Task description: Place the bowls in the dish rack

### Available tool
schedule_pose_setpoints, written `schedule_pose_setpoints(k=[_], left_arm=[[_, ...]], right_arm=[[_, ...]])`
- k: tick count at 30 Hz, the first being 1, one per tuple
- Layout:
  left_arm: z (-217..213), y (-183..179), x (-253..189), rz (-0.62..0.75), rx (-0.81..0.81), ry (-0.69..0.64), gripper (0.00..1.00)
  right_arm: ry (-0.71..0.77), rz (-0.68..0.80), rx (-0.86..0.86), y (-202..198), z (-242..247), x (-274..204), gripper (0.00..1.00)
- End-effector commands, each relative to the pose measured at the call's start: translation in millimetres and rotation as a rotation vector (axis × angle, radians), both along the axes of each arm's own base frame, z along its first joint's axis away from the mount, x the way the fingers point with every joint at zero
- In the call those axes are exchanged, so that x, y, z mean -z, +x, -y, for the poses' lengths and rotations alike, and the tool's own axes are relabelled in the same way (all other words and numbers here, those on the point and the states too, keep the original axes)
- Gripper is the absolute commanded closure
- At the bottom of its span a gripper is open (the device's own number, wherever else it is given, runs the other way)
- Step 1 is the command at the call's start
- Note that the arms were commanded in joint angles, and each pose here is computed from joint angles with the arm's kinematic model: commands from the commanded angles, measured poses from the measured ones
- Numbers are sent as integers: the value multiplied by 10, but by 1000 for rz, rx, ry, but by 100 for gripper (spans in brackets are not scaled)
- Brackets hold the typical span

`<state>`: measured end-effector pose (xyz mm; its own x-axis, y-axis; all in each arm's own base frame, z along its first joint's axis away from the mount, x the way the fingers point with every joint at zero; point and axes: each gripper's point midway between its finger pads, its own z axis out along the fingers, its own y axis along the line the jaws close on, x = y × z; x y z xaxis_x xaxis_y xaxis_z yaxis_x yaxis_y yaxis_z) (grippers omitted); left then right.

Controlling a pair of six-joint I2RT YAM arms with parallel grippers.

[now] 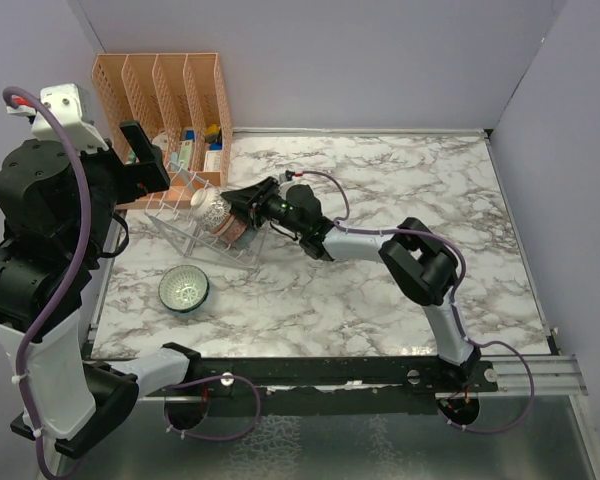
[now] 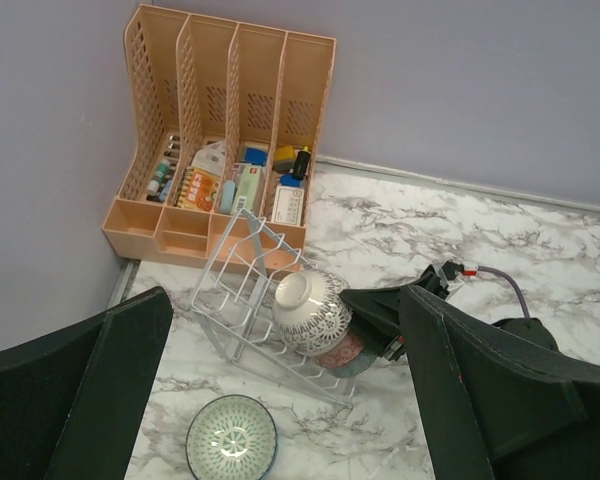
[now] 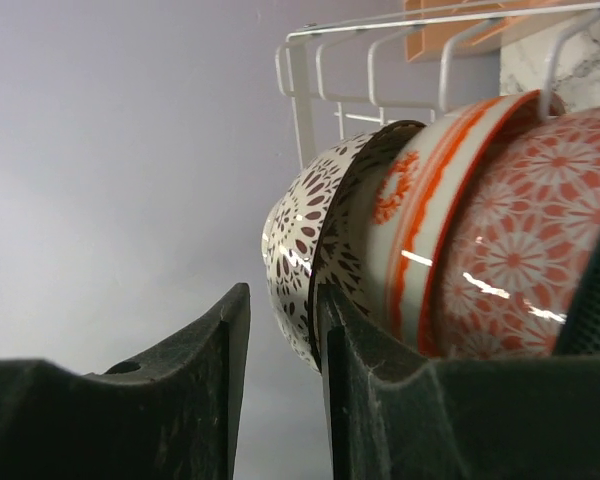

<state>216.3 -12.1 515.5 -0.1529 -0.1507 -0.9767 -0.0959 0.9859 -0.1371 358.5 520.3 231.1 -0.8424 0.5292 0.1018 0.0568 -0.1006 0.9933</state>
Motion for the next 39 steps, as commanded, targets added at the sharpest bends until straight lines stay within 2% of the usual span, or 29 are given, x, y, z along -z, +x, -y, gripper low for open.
schedule_pose_setpoints(k=[1,11,18,24,26,30,39], left_arm=[[35,20,-47,25,13,-14,1],[39,9,-29,23,14,-21,1],[21,-18,-37,29,8,-28,1],[47,-7,-12,22,18,-33,1],[54,-6,-20,24,21,-36,1],[53,-8,-41,23,18,-42,1],[-68,-142,-342,112,-27,-89,1]], right_arm=[[-17,17,-65,-99,41,-132,65],[-72,22,-82,-37,-75,-147,62],[-225,-35,-66,-103,61,6,61],[-243,-34,-72,-237,204,51,61],[-265,20,-69,-262,245,-58,61],[-399,167,-132,-390,304,-199,61],[-750,595,-447,-1075,85,-105,55]])
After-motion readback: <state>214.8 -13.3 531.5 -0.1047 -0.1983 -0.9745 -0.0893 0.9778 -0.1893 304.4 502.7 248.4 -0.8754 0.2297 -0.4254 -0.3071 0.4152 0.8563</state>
